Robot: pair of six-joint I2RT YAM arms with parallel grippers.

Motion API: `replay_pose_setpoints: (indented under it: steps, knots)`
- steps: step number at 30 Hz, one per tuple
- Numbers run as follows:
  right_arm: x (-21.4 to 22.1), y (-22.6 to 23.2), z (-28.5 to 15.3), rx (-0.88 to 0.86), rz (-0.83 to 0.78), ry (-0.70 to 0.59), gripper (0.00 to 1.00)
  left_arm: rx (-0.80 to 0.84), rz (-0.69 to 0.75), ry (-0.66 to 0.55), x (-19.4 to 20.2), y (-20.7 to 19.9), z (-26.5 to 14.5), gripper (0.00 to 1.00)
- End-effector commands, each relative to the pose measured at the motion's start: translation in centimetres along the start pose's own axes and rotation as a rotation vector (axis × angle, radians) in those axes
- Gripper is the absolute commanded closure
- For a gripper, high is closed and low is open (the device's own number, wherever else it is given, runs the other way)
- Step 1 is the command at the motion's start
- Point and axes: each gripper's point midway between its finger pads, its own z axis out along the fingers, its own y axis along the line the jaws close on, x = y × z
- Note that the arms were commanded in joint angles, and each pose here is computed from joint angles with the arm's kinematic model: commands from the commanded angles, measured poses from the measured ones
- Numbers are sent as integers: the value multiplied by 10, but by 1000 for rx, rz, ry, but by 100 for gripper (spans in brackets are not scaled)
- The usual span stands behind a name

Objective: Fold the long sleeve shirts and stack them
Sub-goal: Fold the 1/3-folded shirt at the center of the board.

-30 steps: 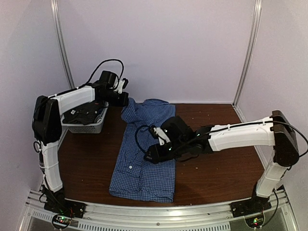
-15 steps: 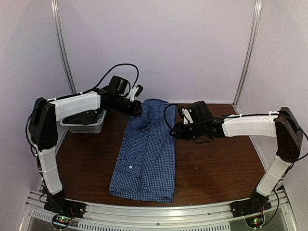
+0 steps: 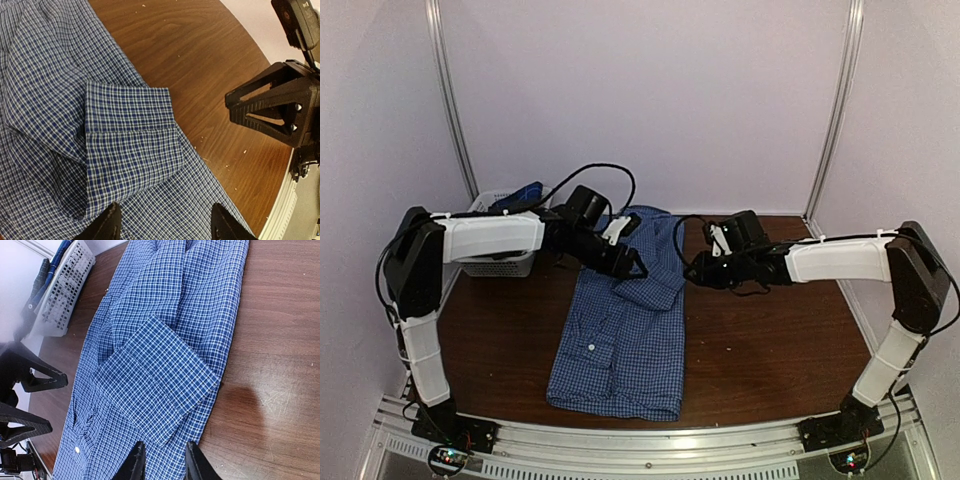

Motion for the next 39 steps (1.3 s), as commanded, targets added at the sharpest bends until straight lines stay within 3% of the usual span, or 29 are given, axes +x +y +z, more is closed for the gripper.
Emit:
replay_pose_setpoints:
  steps: [1,14,18,23,32,39]
  knots:
    - [10,-5,3,5,-18,14,71,87,-13,-83,-14,-21,-20,36]
    - [8,-3,22,55,-79,21,60,-130,-90,-75,-11,32,-1,43]
    - [10,-10,37,65,-67,38,55,-164,-133,-89,-14,49,-1,44]
    - [2,-13,55,64,-53,34,55,-227,-237,-115,-13,83,-4,48]
    - [-18,-10,66,92,-71,-1,63,-197,-326,-125,-25,114,10,54]
    - [-24,-4,67,84,-92,7,90,-221,-395,-116,-21,128,21,61]
